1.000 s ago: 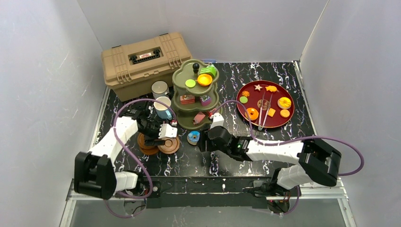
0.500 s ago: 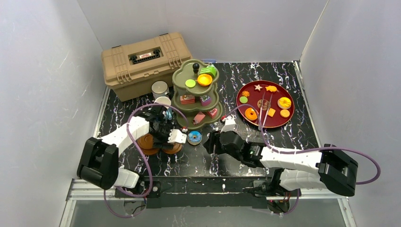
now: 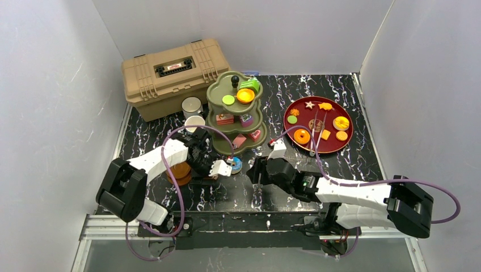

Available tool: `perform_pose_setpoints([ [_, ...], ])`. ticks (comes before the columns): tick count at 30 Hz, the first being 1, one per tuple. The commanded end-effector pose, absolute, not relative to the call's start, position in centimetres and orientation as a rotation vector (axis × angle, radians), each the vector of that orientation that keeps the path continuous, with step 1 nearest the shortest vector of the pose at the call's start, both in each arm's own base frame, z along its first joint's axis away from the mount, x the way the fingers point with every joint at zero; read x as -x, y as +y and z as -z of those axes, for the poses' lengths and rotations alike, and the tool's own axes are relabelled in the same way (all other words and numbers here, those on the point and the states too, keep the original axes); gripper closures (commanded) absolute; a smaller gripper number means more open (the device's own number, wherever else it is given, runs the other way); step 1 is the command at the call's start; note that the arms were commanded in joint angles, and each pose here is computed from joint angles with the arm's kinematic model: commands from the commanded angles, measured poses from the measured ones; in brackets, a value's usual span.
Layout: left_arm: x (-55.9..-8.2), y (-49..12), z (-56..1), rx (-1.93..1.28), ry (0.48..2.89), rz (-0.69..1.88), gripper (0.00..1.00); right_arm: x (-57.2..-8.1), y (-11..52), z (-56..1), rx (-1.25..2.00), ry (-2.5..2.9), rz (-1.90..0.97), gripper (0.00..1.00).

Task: Serve the afternoon tea
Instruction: Move the coaster to the center of the board.

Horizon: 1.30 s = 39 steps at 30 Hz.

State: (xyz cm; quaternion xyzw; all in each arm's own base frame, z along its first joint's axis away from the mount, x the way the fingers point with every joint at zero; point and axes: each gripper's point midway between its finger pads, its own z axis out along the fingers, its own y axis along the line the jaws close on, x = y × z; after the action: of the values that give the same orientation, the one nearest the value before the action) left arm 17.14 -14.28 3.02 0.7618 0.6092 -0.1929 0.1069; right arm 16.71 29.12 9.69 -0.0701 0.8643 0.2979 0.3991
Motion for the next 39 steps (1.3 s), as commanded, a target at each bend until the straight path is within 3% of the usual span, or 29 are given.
perform_pose_setpoints([
  [1, -14.6, -17.1, -6.5, -2.159, 1.787, 0.845, 0.4, -17.2, 29.6, -10.3, 0.154, 2.163, -0.761, 0.34],
  [5, -13.5, -18.7, -10.3, -2.045, 1.841, 0.977, 0.41, -17.3, 30.8, -10.4, 0.201, 2.16, -0.749, 0.36],
  [8, -15.9, -17.7, -13.5, -1.905, 1.862, 0.918, 0.41, -17.2, 33.2, -11.0, 0.282, 2.141, -0.78, 0.44],
  [11, -19.2, -14.2, -15.5, -1.717, 1.929, 0.845, 0.41, -17.0, 36.6, -11.6, 0.396, 2.106, -0.834, 0.57],
  [14, -21.0, -9.5, -15.8, -1.649, 2.005, 0.765, 0.42, -16.7, 40.3, -11.9, 0.506, 2.08, -0.877, 0.63],
  [24, -22.7, 0.8, -11.8, -1.6, 2.145, 0.534, 0.41, -17.7, 48.1, -8.9, 0.739, 2.053, -0.845, 0.66],
  [32, -23.0, 2.8, -6.7, -1.731, 2.077, 0.302, 0.4, -18.3, 47.5, -6.4, 0.77, 2.105, -0.746, 0.69],
  [39, -23.3, 3.2, -4.7, -1.729, 2.082, 0.262, 0.38, -17.6, 45.5, -4.1, 0.86, 2.221, -0.626, 0.74],
])
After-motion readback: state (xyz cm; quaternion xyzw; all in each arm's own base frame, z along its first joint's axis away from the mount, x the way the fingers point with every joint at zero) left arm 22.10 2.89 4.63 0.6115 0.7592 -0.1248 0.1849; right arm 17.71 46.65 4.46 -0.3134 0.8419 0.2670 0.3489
